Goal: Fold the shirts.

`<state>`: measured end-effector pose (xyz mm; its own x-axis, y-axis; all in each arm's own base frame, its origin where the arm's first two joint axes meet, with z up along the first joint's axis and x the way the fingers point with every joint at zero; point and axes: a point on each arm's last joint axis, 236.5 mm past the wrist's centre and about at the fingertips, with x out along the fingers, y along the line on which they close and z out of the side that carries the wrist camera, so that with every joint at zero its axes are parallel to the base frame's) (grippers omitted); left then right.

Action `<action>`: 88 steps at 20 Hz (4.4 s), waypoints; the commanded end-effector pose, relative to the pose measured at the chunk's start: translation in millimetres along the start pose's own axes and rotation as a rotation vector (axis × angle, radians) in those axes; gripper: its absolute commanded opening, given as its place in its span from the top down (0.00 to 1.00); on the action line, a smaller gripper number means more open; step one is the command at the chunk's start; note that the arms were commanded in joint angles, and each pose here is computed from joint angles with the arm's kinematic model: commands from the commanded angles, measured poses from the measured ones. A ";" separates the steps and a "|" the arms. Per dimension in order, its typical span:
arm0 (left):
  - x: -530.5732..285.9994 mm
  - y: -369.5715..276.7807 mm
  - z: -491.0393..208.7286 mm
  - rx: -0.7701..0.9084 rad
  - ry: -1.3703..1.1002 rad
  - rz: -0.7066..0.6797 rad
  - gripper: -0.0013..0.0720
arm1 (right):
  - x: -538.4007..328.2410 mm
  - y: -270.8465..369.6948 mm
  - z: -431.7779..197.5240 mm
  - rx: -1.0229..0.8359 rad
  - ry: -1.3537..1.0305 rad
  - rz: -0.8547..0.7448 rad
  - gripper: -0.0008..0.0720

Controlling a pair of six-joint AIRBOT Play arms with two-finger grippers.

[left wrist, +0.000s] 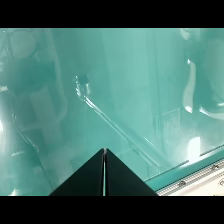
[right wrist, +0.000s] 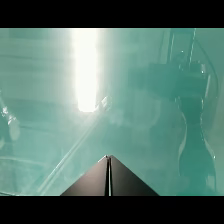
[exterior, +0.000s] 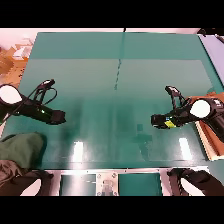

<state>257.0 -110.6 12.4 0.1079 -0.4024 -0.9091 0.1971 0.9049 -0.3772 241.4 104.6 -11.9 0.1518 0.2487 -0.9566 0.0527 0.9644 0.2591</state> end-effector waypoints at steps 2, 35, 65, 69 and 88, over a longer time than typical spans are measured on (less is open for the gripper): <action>0.2 0.4 0.5 0.000 -0.001 0.001 0.95 | -0.1 0.2 -0.1 0.000 0.000 0.001 0.94; -115.6 -80.5 102.6 0.506 -0.405 0.273 0.95 | -0.2 0.6 2.9 0.000 -0.013 0.003 0.94; 93.3 40.9 43.2 -0.302 -0.051 -0.240 0.05 | 127.9 131.3 44.2 0.025 0.010 0.423 0.30; 100.5 33.4 40.7 -0.316 -0.076 -0.288 0.06 | 137.4 137.0 58.6 0.026 0.011 0.422 0.30; -280.8 -155.4 162.8 0.465 -0.849 -0.356 0.95 | -278.6 176.2 157.6 -0.386 -0.683 0.690 0.96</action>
<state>392.7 -156.2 225.8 0.4853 -0.7696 -0.4149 0.5544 0.6378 -0.5346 399.1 220.4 204.9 0.4619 0.7721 -0.4365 -0.4067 0.6217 0.6694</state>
